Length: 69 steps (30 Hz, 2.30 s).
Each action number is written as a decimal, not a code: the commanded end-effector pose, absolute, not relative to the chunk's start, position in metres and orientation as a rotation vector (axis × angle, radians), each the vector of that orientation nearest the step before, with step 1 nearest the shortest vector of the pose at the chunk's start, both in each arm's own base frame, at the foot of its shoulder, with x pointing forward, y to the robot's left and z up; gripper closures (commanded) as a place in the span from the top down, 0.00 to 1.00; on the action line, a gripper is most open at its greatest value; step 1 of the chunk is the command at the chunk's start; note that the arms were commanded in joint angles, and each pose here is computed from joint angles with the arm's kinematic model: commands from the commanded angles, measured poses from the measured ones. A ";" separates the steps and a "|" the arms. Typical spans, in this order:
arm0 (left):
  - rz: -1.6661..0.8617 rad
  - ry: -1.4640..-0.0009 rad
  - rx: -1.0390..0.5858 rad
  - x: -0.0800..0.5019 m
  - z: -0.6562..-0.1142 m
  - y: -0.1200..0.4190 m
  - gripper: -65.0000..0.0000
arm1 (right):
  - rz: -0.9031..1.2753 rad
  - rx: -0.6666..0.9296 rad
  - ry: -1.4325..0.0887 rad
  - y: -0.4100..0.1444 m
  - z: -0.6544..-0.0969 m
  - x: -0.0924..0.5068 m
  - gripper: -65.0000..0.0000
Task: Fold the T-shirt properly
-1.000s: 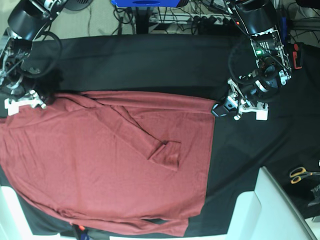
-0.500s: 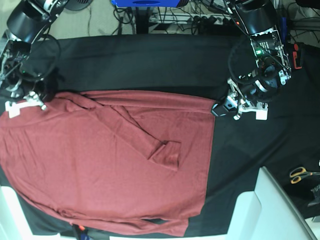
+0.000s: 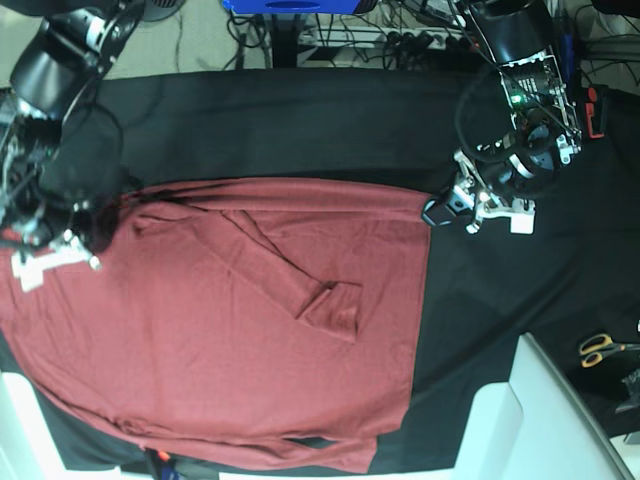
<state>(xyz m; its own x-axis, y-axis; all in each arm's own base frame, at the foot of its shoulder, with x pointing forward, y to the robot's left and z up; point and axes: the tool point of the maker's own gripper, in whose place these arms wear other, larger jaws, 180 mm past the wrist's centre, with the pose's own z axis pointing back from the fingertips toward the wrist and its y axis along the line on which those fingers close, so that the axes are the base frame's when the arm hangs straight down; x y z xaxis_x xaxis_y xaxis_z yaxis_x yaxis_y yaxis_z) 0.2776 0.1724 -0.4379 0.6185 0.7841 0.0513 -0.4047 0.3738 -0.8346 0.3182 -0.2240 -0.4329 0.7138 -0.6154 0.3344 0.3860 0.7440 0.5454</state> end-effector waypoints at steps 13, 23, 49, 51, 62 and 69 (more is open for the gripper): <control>0.787 -0.516 -0.910 0.281 -0.430 0.175 0.00 | -0.556 0.429 -0.479 -0.231 -0.430 0.358 0.26; 0.787 -0.516 -0.910 0.281 -0.430 0.175 0.00 | -0.850 0.250 -0.760 -0.344 -0.393 0.318 0.57; 0.781 -0.522 -0.895 0.281 -0.429 0.182 0.00 | -1.040 0.266 -0.730 -0.414 -0.460 0.301 0.56; 0.781 -0.522 -0.895 0.281 -0.429 0.182 0.00 | -1.046 0.275 -0.727 -0.415 -0.459 0.305 0.56; 0.781 -0.522 -0.894 0.281 -0.429 0.182 0.00 | -1.082 0.286 -0.734 -0.410 -0.470 0.308 0.56; 0.781 -0.522 -0.894 0.281 -0.429 0.182 0.00 | -1.082 0.286 -0.736 -0.410 -0.469 0.309 0.20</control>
<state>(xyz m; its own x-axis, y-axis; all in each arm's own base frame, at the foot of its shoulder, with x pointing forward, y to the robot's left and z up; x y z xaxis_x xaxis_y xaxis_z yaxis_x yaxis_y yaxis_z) 0.2712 0.1783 -0.4412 0.6199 0.7829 0.0532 -0.4165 0.3858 -0.8232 0.2968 -0.3922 -0.4876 0.2972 -0.8857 0.3567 0.7138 0.4543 0.5330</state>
